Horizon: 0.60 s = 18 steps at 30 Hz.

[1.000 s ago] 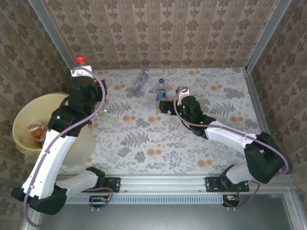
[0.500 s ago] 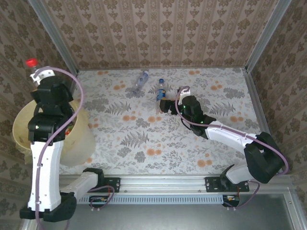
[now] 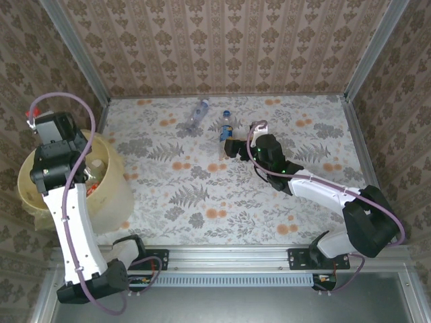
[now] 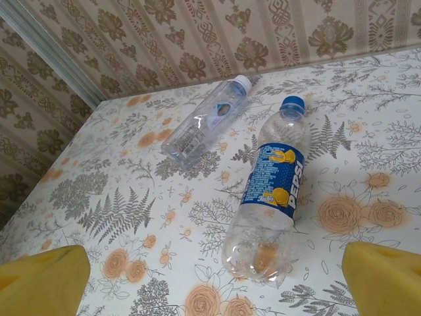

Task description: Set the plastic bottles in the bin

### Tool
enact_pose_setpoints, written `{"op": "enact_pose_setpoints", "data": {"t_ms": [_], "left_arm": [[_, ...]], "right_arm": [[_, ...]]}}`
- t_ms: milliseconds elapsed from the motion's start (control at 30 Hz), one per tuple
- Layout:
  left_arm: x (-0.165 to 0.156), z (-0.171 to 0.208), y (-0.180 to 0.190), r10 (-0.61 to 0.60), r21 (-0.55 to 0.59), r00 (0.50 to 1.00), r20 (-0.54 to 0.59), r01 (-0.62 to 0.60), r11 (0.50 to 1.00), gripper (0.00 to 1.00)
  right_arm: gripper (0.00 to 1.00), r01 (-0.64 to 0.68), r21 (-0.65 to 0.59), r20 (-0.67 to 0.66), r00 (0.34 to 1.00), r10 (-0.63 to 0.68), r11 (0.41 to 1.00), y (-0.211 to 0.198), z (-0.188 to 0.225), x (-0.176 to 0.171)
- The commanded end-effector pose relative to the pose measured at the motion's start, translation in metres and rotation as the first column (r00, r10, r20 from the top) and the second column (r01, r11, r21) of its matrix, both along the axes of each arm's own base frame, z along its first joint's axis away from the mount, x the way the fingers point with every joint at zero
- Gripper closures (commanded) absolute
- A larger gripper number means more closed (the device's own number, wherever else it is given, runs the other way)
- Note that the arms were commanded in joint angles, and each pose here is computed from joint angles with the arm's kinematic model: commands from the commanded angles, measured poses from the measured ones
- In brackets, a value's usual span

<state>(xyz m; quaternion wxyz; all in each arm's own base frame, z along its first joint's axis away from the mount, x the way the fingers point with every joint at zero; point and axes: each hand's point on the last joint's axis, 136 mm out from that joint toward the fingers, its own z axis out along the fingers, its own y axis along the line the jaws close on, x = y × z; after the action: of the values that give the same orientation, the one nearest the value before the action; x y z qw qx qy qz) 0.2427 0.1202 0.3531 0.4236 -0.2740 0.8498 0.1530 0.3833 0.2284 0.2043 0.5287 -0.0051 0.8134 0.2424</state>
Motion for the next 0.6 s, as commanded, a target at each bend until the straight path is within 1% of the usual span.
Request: {"op": "enact_pose_setpoints", "data": {"t_ms": [0, 33, 67, 133, 367, 500, 567], "left_arm": [[-0.002, -0.024, -0.008, -0.013, -0.1, 0.998, -0.055, 0.007, 0.995, 0.29], [-0.003, -0.026, -0.005, 0.008, -0.099, 0.998, -0.066, -0.014, 0.995, 0.24], [-0.004, -0.025, -0.003, 0.022, -0.095, 0.997, -0.07, -0.029, 0.995, 0.15], [-0.004, -0.023, -0.002, 0.029, -0.096, 0.998, -0.058, -0.035, 0.995, 0.08], [-0.001, -0.012, -0.007, 0.01, -0.104, 1.0, -0.002, -0.01, 0.995, 0.01], [0.004, -0.015, -0.012, -0.019, -0.128, 1.0, 0.006, 0.02, 0.992, 0.0], [0.012, -0.015, -0.017, -0.055, -0.145, 0.998, 0.026, 0.059, 0.988, 0.0]], "right_arm": [[0.0, -0.004, 0.011, -0.016, 1.0, 0.005, 1.0, 0.003, 0.002, 0.004], [0.0, -0.01, 0.01, -0.022, 1.0, 0.01, 1.0, 0.004, 0.001, 0.004], [0.0, -0.016, 0.01, -0.025, 1.0, 0.016, 1.0, 0.005, 0.001, 0.005], [0.0, -0.022, 0.009, -0.034, 0.999, 0.023, 1.0, 0.008, -0.001, 0.005], [0.0, -0.024, 0.016, -0.052, 0.998, 0.025, 1.0, 0.01, -0.004, 0.007], [0.0, -0.013, 0.007, -0.075, 0.997, 0.014, 1.0, 0.009, -0.007, 0.008], [0.0, -0.01, 0.012, -0.081, 0.997, 0.01, 1.0, 0.008, -0.007, 0.009]]}}
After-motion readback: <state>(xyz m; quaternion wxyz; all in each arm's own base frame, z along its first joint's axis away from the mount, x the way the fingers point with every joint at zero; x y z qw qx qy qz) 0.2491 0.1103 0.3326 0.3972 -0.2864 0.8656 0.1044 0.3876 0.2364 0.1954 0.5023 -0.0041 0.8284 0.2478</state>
